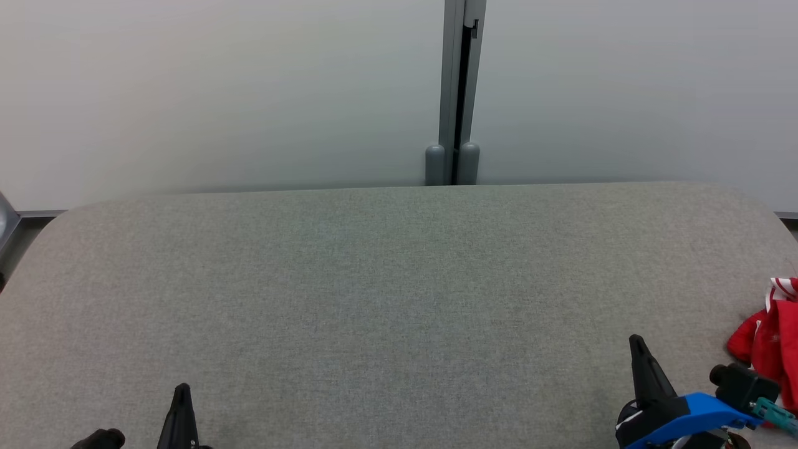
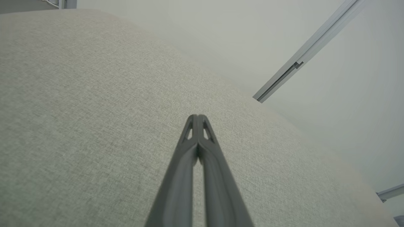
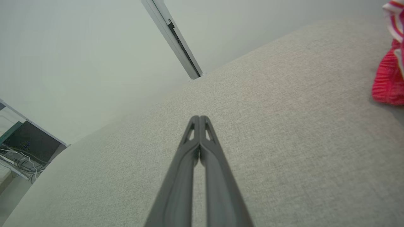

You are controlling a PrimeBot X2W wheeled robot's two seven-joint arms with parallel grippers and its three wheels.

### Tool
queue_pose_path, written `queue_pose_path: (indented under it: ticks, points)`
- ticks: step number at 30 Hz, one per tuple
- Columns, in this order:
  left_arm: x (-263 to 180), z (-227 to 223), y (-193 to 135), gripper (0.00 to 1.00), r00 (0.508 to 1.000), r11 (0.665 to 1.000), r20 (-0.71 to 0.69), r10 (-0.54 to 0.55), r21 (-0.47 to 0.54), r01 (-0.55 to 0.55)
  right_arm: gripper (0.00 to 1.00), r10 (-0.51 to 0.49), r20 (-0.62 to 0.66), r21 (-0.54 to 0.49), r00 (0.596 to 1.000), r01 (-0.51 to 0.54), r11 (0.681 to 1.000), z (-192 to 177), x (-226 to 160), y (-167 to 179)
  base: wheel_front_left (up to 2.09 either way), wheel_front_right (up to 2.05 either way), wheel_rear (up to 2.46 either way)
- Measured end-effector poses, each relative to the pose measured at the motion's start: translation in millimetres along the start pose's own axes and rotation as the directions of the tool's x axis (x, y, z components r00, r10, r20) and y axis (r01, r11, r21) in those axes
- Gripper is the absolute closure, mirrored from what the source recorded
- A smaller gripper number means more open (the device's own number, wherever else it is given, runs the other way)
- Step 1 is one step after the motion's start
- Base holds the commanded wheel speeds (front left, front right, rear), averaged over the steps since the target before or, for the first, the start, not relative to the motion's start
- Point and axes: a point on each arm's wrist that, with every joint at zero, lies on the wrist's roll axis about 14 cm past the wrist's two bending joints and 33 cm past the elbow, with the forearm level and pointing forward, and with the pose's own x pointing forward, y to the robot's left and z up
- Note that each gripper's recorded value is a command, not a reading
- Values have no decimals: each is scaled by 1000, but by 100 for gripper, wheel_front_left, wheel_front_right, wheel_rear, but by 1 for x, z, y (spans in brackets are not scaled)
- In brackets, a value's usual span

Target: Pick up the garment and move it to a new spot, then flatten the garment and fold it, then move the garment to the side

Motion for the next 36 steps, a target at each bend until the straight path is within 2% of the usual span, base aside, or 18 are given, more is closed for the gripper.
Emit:
queue_pose_path:
  ticks: [7,17,36]
  points:
    - [6,7,-5,100,1000,994,13,-4,-105,5,100,-11,8,111,1000,10,994,5,1,-1,0,0,0]
    - [12,15,-11,100,1000,971,24,-12,-238,17,100,-17,15,255,1000,13,967,11,3,-1,0,0,0]
    - [23,32,-22,100,998,892,55,-34,-449,55,100,-11,29,474,1000,-4,880,21,6,1,0,0,0]
